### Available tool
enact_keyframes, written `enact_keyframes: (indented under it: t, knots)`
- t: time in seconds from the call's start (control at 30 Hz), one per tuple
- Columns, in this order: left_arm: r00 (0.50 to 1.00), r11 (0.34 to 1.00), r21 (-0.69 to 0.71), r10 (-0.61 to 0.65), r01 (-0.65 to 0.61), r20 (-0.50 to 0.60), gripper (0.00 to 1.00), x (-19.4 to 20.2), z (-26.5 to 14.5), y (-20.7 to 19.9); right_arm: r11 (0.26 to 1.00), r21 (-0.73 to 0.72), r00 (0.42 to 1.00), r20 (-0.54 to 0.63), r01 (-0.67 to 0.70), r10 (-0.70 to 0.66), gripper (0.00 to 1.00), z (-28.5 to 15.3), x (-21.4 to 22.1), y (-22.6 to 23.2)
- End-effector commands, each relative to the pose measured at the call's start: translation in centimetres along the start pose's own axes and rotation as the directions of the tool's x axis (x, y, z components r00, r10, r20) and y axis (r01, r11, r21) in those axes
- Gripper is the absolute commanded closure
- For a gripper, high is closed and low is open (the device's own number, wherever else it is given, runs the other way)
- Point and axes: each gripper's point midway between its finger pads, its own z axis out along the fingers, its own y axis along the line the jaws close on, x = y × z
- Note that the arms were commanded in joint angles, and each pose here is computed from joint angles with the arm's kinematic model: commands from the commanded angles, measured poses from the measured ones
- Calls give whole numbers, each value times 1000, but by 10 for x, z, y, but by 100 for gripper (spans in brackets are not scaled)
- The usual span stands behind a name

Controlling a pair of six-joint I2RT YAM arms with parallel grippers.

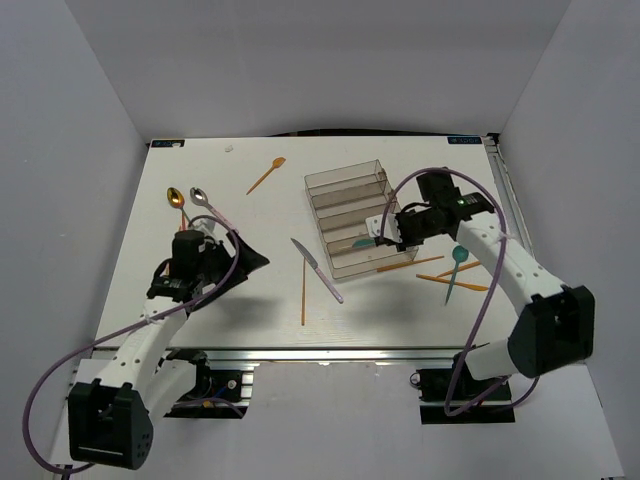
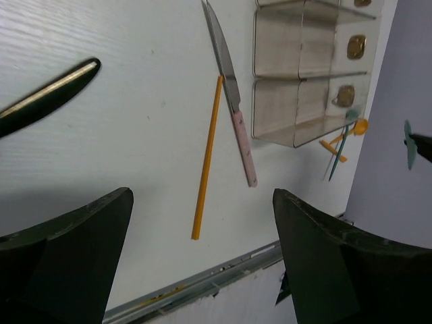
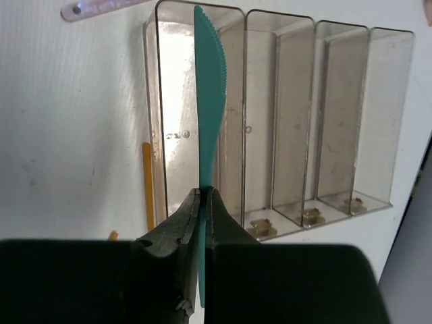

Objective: Sort the eating utensils into containers

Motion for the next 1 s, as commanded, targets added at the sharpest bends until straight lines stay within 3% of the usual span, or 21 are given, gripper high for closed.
enact_keyframes:
  t: [0.0, 0.37, 0.6, 0.7, 0.8, 0.97]
  knots:
    - [1000, 1000, -11, -29, 29, -8, 5, 9, 10, -13, 989, -44, 990, -26, 141, -142, 96, 18, 11, -17]
    - [992, 991, -77, -117, 113, -38, 20, 28, 29, -29, 991, -67, 993, -28, 116, -118, 94, 67, 22, -22]
    - [977, 974, -140, -194, 180, -90, 24, 49, 48, -47, 999, -9, 995, -87, 50, -51, 53, 78, 40, -31]
    - [975, 964, -203, -196, 173, -103, 26, 54, 58, -56, 999, 26, 997, -70, 28, -26, 41, 71, 33, -42]
    - [968, 947, -263, -223, 186, -118, 27, 56, 68, -63, 996, 65, 998, -20, -56, 57, 38, 59, 22, -54]
    - [942, 896, -387, -295, 217, -157, 42, 71, 92, -65, 958, 140, 964, 128, -251, 234, 38, 23, -3, -77]
